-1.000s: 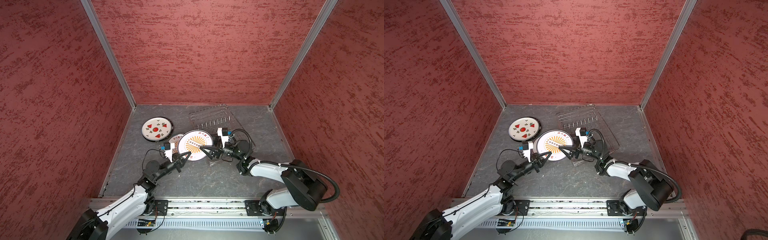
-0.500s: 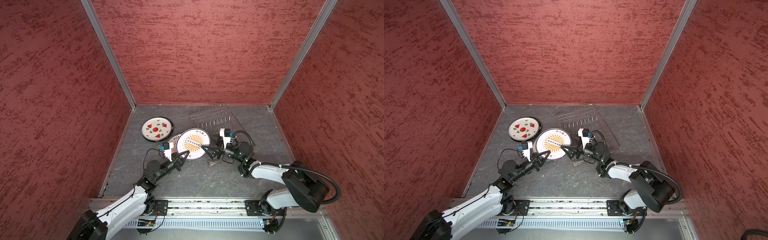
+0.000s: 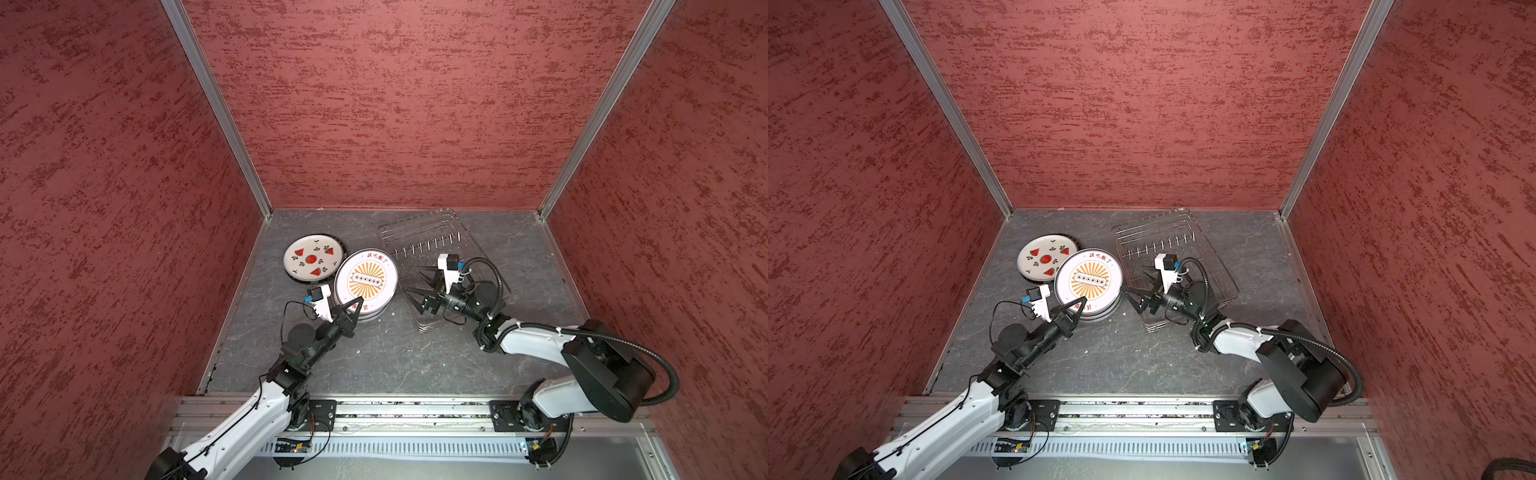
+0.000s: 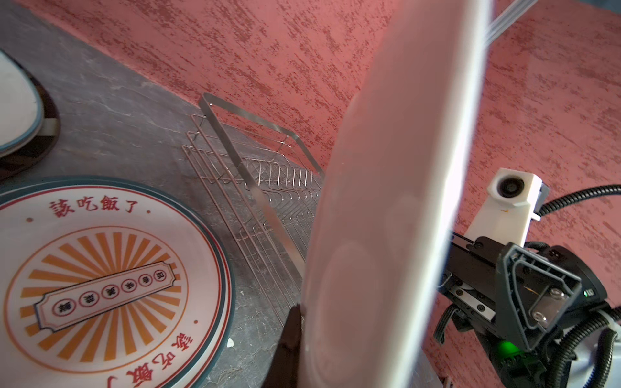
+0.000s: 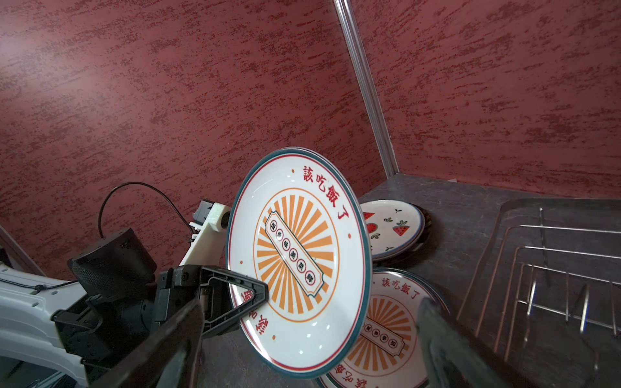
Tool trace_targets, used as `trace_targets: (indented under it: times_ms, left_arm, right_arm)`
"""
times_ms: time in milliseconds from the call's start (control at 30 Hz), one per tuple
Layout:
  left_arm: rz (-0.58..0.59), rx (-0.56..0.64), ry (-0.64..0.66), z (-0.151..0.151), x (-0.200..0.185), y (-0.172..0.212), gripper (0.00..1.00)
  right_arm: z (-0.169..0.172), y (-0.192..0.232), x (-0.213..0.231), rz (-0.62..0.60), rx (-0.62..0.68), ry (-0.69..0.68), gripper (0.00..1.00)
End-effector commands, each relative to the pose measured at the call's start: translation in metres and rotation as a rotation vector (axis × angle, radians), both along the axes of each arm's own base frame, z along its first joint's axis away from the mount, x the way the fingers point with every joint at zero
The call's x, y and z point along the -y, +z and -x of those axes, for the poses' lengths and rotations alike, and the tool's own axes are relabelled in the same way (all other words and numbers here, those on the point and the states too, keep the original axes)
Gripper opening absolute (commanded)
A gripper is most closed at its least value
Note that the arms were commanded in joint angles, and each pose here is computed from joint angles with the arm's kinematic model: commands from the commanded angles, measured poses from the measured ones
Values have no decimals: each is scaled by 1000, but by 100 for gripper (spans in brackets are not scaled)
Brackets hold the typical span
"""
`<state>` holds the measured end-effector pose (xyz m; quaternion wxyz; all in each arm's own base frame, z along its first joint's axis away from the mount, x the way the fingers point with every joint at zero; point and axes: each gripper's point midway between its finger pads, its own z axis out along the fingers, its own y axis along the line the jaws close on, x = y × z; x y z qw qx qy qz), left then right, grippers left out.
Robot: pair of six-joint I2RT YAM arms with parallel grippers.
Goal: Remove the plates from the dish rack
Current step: 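Lower the plate with the left gripper onto the sunburst stack while the right gripper releases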
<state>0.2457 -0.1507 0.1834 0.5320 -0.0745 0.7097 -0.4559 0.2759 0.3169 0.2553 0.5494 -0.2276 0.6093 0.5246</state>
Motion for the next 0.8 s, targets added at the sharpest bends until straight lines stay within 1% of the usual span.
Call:
trace_targets:
  times_ms: [0, 133, 200, 233, 267, 367, 500, 600, 767]
  left_arm:
    - [88, -71, 22, -6, -8, 0, 0]
    - [158, -140, -13, -7, -11, -5, 0]
    - [184, -183, -8, -9, -13, -7, 0]
    - [185, -247, 1, -9, -15, -17, 0]
    - [191, -282, 7, -10, -17, -20, 0]
    - [212, -319, -4, -12, -20, -21, 0]
    - [248, -398, 15, -19, -25, -34, 0]
    - [263, -441, 0, -25, -22, -42, 0]
    - [259, -516, 17, -35, -22, -58, 0]
  right_arm:
    - [-10, -4, -10, 50, 8, -47, 99]
    - [-14, -8, -17, 120, 29, -114, 99]
    - [-14, -10, -20, 141, 34, -126, 99]
    - [-14, -11, -23, 151, 36, -126, 99]
    - [-14, -11, -25, 162, 43, -126, 99]
    - [-11, -13, -33, 185, 63, -118, 99]
    - [-7, -18, -47, 224, 89, -105, 99]
    - [-8, -23, -54, 256, 97, -109, 99]
    - [-13, -28, -60, 287, 103, -141, 99]
